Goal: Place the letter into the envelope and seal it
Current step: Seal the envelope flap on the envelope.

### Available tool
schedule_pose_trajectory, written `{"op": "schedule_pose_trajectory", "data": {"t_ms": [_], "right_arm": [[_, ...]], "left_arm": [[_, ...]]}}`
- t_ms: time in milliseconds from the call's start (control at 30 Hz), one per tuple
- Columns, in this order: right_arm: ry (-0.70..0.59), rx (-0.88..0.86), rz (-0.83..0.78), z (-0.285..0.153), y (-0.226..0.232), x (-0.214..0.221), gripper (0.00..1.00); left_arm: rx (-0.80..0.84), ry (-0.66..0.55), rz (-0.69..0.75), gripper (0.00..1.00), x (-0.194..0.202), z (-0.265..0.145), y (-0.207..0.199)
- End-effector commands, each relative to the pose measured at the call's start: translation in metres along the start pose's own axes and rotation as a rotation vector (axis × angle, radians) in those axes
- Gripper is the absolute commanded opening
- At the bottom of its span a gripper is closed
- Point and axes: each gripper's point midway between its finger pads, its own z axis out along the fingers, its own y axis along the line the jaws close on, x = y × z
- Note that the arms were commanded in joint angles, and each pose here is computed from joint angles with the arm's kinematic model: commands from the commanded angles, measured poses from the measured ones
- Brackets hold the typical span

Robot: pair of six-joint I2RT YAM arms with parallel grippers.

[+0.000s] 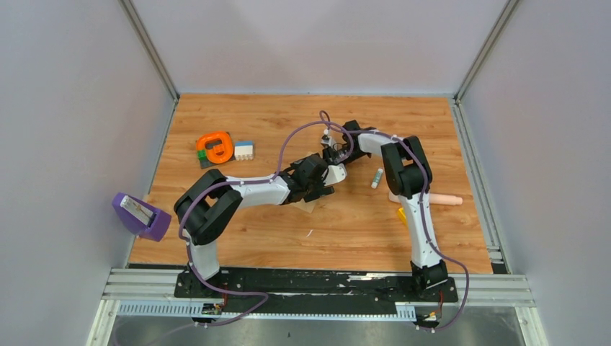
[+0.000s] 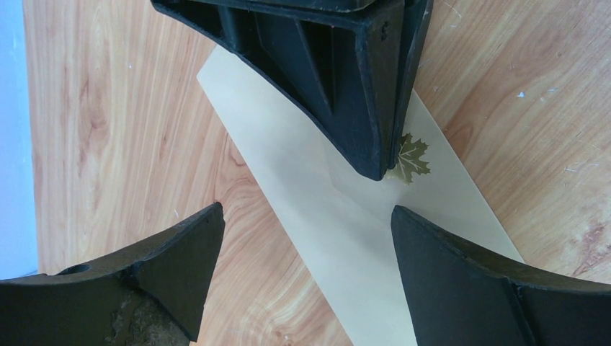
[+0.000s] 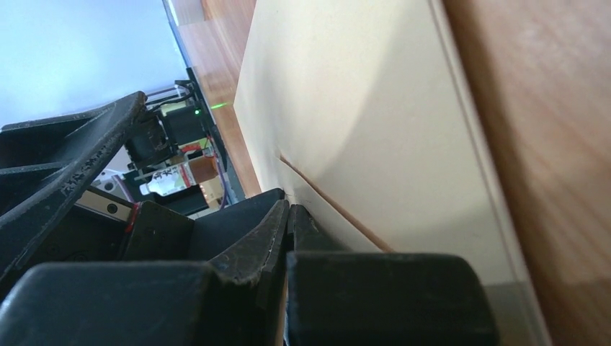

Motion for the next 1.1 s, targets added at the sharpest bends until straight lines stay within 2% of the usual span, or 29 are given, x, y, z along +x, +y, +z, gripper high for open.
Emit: {"op": "schedule_pose_trajectory", "data": {"t_ms": [0,367,567,767,1067], "right_arm": [[-0.067,0.142,-0.104,-0.004,-0.007,-0.017,0.00],[-0.140,0.152,-0.038,-0.040,-0.028,-0.031,0.00],[-0.166,0.177,-0.052,-0.048,-0.032,-0.043,0.00],[-0.131,0.112,-0.071,-0.037,-0.017,-0.035,0.00],[0.001,0.061,-0.075,0.006,-0.003,0.000,0.00]], "left_arm": [[0.072,0.058,0.031,0.94,0.014,0.002,-0.019],[0.071,0.059,0.029,0.94,0.015,0.000,-0.019],[0.075,0.065,0.031,0.94,0.015,0.001,-0.019],[0.071,0.069,0.029,0.94,0.016,0.002,-0.019],[0.064,0.073,0.031,0.94,0.016,0.002,-0.018]]}}
